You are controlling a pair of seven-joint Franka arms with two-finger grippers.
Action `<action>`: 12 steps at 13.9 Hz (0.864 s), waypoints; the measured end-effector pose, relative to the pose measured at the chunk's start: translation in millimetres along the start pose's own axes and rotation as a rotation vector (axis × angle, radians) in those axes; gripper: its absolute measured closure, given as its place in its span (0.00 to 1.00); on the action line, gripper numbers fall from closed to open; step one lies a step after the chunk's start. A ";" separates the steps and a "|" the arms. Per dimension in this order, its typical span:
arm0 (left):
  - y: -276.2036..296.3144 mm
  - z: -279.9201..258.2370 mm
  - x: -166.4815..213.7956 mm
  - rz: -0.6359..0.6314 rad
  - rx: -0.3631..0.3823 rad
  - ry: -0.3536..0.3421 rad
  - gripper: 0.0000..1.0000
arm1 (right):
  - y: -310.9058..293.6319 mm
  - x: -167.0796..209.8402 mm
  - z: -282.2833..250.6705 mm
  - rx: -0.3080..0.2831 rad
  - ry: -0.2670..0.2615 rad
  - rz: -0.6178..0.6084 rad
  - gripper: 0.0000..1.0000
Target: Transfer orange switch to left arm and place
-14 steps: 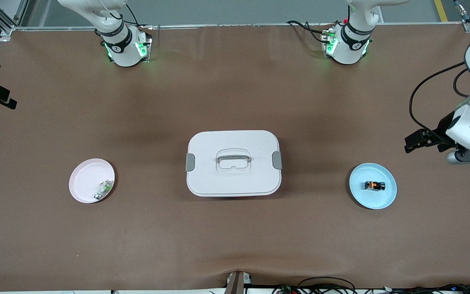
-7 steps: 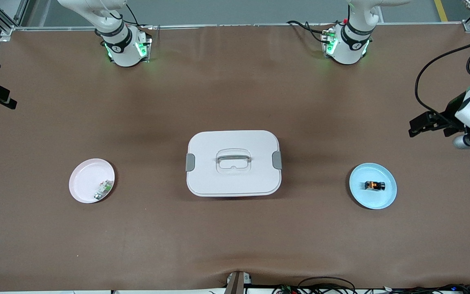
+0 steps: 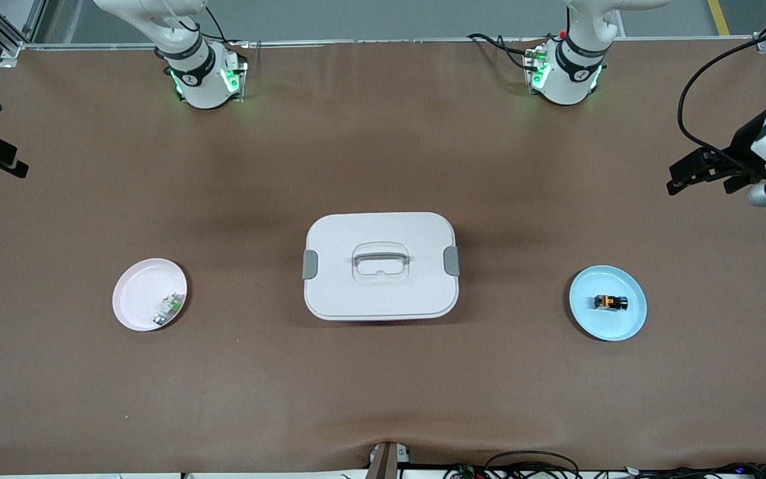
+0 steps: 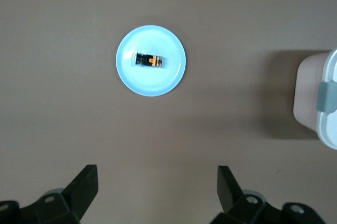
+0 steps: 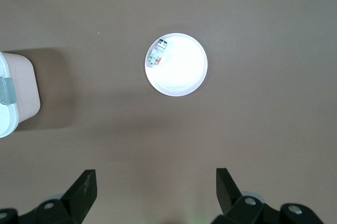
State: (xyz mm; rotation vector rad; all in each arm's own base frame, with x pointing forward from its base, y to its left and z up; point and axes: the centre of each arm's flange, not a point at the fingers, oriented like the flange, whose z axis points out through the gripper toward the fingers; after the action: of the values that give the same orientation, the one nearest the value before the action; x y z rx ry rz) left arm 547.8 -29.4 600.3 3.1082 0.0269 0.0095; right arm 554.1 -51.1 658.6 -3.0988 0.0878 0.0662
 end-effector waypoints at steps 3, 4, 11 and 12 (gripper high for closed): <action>-0.2 -2.6 -15.2 0.007 0.000 0.004 0.00 | -0.1 0.0 0.0 0.000 0.000 0.000 0.00; 0.1 -3.3 -19.3 0.008 0.000 0.013 0.00 | -0.1 0.0 0.0 0.000 0.000 0.000 0.00; -8.7 -23.0 -50.2 0.016 -0.005 0.105 0.00 | -0.5 0.0 0.0 0.000 0.000 -0.001 0.00; -11.1 -27.2 -50.7 0.027 -0.004 0.087 0.00 | -0.4 0.0 0.0 0.000 0.000 -0.001 0.00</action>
State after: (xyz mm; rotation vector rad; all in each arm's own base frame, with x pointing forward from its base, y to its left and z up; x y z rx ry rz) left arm 496.7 -18.3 626.8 3.1019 -0.0121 0.1456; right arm 554.1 -50.7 658.6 -3.0989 0.0860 0.0663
